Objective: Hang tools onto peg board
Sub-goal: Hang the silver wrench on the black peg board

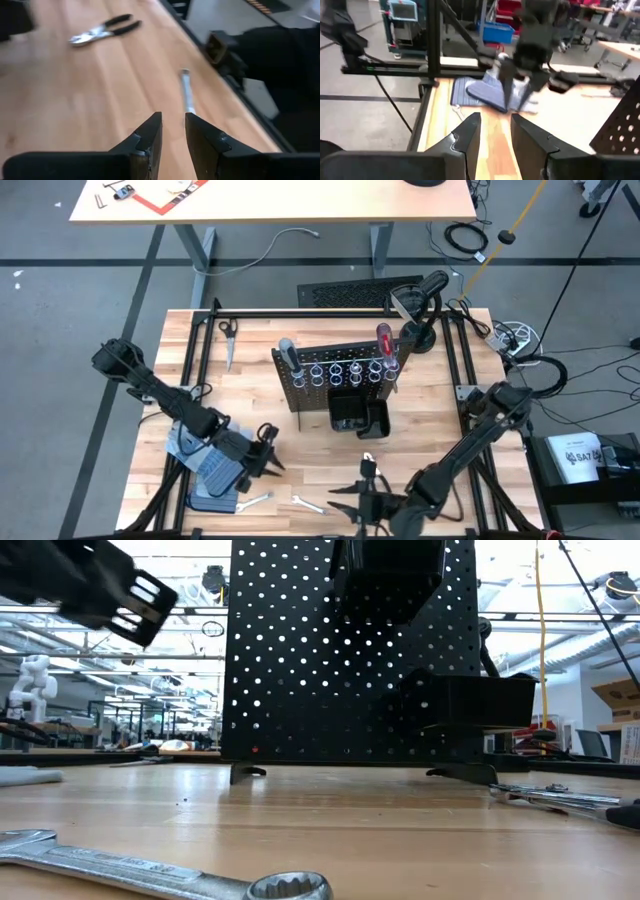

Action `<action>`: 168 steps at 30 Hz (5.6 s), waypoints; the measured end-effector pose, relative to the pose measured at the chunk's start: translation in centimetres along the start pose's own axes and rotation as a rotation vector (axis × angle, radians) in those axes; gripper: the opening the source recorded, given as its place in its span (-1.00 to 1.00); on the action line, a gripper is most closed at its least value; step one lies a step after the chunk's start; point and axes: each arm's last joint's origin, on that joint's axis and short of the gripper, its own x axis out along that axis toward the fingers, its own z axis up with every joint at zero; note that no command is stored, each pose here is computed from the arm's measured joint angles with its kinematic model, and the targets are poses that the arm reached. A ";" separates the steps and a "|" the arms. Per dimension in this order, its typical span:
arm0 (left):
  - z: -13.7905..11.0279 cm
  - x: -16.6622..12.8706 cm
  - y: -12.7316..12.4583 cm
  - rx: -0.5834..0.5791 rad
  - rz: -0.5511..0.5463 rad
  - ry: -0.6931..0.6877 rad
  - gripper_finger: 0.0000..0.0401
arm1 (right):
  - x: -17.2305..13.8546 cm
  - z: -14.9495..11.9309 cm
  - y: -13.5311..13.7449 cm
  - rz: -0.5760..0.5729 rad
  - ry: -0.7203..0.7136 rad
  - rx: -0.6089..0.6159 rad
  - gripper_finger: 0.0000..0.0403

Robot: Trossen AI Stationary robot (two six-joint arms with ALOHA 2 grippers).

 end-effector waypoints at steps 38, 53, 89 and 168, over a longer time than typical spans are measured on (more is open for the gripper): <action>-4.4 6.0 -2.6 0.079 0.029 0.237 -0.09 | 2.8 -3.5 -2.2 0.085 0.316 0.145 -0.42; -3.9 7.4 -3.1 0.168 0.059 0.082 -0.09 | 3.0 -3.6 -2.5 0.074 0.325 0.158 -0.41; -3.9 11.3 0.2 0.051 0.275 0.203 -0.09 | 2.6 -4.8 -3.1 0.010 0.438 0.162 -0.41; -4.1 11.3 0.7 -0.033 0.285 0.206 -0.09 | 2.6 -4.8 -3.1 0.009 0.437 0.164 -0.41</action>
